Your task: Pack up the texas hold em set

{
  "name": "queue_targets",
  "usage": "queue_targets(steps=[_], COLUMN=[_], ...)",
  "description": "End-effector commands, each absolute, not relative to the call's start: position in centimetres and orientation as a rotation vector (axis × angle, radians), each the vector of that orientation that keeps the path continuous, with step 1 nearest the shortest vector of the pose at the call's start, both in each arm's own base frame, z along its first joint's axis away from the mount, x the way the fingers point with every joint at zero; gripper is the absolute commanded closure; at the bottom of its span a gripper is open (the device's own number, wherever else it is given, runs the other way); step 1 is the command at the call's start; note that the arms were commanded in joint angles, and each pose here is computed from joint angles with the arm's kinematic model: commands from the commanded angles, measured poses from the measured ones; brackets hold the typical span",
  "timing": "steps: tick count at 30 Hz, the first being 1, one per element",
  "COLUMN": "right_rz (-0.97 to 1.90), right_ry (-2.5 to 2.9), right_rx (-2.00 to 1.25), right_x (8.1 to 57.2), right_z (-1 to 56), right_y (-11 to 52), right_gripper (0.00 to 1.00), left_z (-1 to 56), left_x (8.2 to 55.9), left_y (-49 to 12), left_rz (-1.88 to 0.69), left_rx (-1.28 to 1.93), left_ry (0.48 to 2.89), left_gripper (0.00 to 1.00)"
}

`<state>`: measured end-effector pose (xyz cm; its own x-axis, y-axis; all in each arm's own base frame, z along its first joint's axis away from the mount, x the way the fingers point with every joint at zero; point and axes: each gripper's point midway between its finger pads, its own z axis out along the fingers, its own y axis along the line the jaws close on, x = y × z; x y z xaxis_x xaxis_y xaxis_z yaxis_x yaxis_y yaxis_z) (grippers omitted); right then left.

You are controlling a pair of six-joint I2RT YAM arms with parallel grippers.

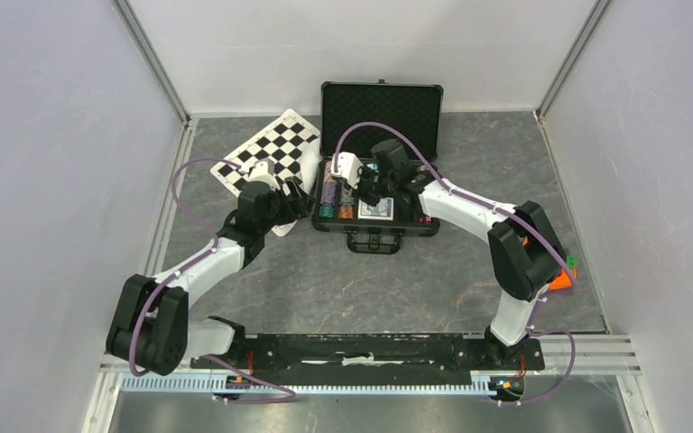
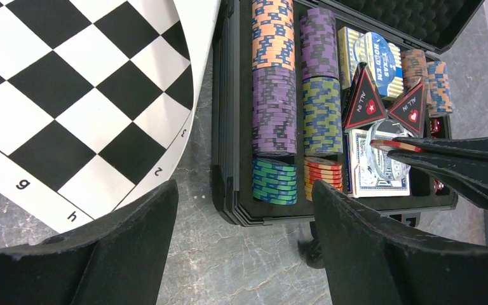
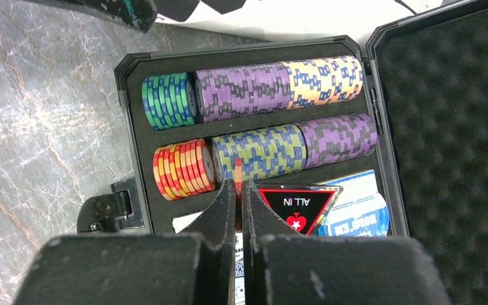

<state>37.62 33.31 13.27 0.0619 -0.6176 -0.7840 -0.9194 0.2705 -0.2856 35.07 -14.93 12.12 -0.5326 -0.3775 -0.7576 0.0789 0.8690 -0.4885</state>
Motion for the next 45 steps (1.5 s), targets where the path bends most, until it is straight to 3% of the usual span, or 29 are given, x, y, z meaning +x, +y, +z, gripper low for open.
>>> queue_targets(steps=[1, 32, 37, 45], right_rz=[0.406, 0.323, 0.337, 0.332], right_ry=[1.549, 1.607, 1.635, 1.623], right_rx=[-1.515, -1.609, -1.605, -1.591], right_x=[37.7, 38.6, 38.8, 38.8], right_z=[14.0, 9.8, 9.8, 11.2], right_y=[34.6, 35.4, 35.7, 35.6], right_gripper=[1.00, 1.00, 0.86, 0.80], left_z=[14.0, 14.1, 14.0, 13.9], left_x=[35.8, 35.7, 35.7, 35.7], left_y=[-14.8, -15.1, -15.2, -15.4], left_rz=[-0.585, -0.602, -0.605, -0.611], left_rx=[-0.176, -0.162, -0.158, -0.154], left_ry=[1.982, 1.986, 1.988, 1.993], left_gripper=[0.17, 0.16, 0.16, 0.16])
